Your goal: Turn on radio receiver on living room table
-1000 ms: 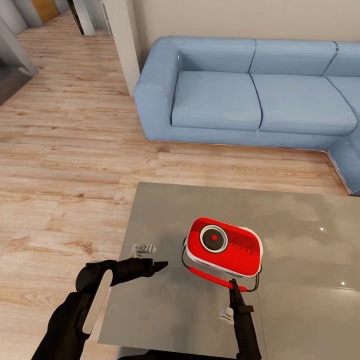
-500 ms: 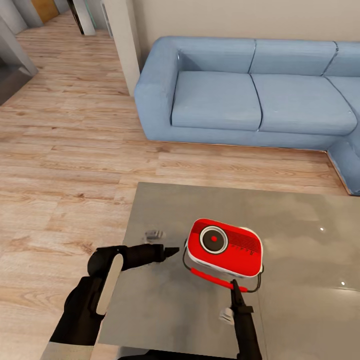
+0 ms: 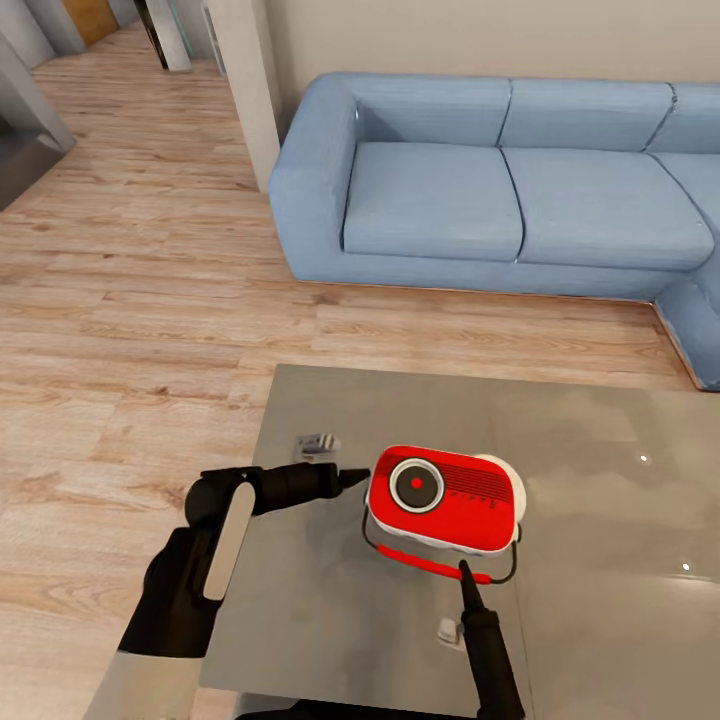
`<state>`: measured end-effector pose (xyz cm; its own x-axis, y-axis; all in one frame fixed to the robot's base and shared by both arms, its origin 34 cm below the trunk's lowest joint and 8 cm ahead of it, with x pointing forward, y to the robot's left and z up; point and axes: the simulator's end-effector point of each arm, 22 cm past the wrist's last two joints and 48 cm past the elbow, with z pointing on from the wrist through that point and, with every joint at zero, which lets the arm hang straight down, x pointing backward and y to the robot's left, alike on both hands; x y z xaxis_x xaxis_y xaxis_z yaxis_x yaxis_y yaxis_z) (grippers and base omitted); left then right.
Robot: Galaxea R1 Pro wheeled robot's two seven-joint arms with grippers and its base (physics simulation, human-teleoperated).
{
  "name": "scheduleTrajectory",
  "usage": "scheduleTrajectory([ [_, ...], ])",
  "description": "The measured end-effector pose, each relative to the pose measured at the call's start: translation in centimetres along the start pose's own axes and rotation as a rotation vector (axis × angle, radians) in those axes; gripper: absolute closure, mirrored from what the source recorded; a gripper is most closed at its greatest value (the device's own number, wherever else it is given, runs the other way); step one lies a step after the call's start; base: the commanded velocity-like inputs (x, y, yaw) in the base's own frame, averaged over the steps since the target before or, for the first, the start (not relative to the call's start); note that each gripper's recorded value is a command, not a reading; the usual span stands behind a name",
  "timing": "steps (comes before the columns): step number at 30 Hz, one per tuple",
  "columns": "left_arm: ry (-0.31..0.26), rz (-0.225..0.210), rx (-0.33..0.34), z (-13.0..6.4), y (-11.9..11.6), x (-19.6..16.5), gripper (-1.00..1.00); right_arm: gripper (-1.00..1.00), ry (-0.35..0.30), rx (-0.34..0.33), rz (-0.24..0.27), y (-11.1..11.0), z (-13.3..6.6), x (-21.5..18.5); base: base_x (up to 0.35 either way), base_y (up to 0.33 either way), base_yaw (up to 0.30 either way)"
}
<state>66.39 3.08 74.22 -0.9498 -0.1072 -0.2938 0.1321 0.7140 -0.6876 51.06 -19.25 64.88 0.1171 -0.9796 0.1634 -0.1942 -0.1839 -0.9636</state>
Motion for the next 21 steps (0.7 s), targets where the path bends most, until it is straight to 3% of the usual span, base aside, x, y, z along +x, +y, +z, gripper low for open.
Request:
scheduleTrajectory([
  [16,-0.014,0.000,0.027,0.3,-1.2,-1.0,-1.00,1.00,-0.004,-0.012,-0.005,0.3,0.0,0.1,0.000,0.000,0.000],
  [21,0.004,0.019,0.043,0.9,-2.2,-0.8,-1.00,1.00,-0.003,-0.006,-0.005,0.1,0.0,0.0,0.000,0.000,0.000],
])
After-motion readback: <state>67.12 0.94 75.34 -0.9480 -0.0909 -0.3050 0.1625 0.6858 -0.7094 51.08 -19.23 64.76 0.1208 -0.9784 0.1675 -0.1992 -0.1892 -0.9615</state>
